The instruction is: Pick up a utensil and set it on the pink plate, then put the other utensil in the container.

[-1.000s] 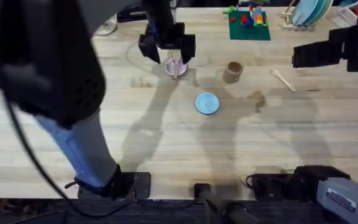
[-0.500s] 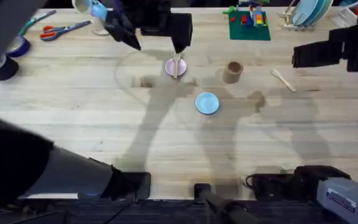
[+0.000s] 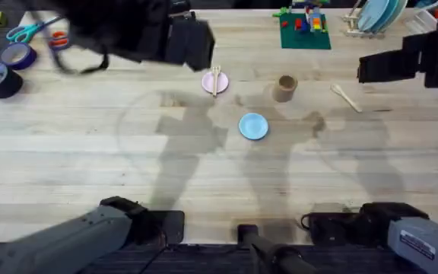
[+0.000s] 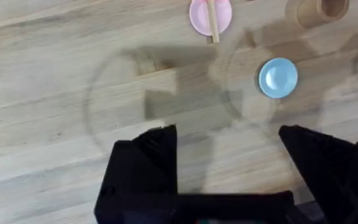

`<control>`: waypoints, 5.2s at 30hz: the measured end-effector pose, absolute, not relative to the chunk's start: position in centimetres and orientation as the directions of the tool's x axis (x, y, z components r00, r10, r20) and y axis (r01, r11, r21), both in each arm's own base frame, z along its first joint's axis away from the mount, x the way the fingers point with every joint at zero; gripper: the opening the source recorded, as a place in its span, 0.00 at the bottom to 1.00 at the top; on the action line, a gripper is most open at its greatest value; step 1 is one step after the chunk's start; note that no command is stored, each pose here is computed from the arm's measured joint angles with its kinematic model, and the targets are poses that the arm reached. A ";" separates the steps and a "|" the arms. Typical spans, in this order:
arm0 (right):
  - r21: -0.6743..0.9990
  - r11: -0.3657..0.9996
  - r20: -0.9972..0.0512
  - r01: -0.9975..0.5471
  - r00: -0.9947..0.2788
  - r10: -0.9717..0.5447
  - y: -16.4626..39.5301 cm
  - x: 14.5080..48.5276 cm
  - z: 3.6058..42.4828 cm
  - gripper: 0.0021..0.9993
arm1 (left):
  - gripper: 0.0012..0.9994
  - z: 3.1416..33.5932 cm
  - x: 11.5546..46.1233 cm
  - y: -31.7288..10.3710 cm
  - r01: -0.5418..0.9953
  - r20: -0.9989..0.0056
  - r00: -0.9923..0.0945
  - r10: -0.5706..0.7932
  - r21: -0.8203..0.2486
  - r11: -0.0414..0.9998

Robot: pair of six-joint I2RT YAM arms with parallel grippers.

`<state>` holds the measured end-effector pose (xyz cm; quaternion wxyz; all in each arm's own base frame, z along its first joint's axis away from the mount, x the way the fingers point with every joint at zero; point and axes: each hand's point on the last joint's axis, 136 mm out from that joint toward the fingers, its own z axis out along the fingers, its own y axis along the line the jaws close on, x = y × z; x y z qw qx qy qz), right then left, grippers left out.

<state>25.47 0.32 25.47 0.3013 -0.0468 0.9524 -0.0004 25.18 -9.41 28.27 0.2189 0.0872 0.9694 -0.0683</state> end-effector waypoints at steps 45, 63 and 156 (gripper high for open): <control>-0.075 0.917 -0.356 -0.392 -0.848 -0.392 -5.3 27.2 19.1 0.99 | 1.00 25.7 20.9 -7.7 0.222 -0.599 -0.792 0.118 -0.103 0.970; 0.000 0.886 -0.261 -0.463 -0.856 -0.447 -7.3 32.7 10.8 1.00 | 1.00 25.7 20.9 -7.7 0.222 -0.599 -0.792 0.118 -0.103 0.970; -0.247 0.751 -0.593 -0.612 -0.518 -0.617 -0.8 34.4 23.0 0.03 | 1.00 25.7 20.9 -7.7 0.222 -0.599 -0.792 0.118 -0.103 0.970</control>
